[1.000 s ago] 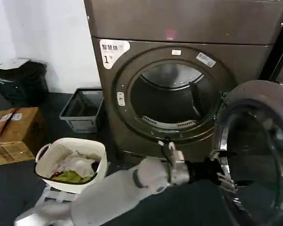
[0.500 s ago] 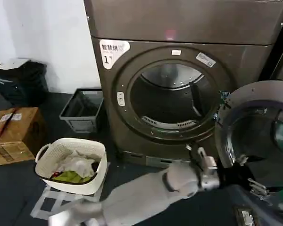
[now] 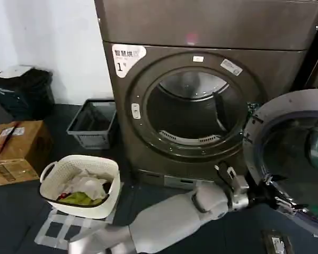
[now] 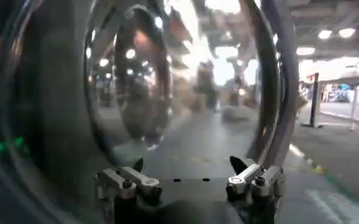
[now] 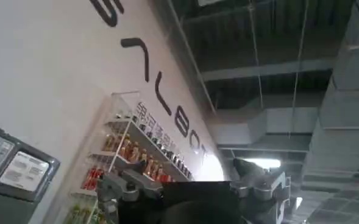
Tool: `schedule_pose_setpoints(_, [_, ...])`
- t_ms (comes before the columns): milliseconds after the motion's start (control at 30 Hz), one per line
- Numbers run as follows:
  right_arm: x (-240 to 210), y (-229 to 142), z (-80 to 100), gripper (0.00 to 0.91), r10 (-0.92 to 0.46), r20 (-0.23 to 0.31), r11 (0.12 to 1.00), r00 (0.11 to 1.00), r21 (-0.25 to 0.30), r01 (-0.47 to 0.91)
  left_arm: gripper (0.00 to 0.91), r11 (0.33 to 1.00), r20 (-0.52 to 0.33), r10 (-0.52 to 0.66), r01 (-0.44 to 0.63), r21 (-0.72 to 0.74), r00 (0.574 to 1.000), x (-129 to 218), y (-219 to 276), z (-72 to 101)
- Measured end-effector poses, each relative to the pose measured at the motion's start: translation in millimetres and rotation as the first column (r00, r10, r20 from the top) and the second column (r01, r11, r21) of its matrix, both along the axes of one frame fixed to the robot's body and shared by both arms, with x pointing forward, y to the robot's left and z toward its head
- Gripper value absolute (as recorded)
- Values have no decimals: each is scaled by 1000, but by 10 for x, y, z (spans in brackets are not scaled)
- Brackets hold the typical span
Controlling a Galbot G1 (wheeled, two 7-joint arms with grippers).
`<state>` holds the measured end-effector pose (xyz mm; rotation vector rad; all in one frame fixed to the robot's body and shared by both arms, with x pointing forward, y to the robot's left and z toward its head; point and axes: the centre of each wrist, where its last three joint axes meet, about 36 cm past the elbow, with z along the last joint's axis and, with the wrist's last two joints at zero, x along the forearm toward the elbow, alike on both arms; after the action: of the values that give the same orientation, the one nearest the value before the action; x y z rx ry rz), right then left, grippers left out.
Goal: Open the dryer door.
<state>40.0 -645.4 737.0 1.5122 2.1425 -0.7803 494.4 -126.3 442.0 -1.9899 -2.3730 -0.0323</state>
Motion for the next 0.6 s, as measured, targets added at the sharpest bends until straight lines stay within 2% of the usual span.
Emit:
schedule_pose_setpoints(300, [-26, 36, 35, 907, -1, 1, 1000, 1000, -11, 1, 907, 999, 24, 29, -30, 36, 999, 125, 42, -135])
schedule_pose_setpoints(600, [-17, 54, 48, 907, 6, -7, 1000, 1000, -15, -6, 907, 1000, 17, 27, -27, -1, 999, 106, 33, -83])
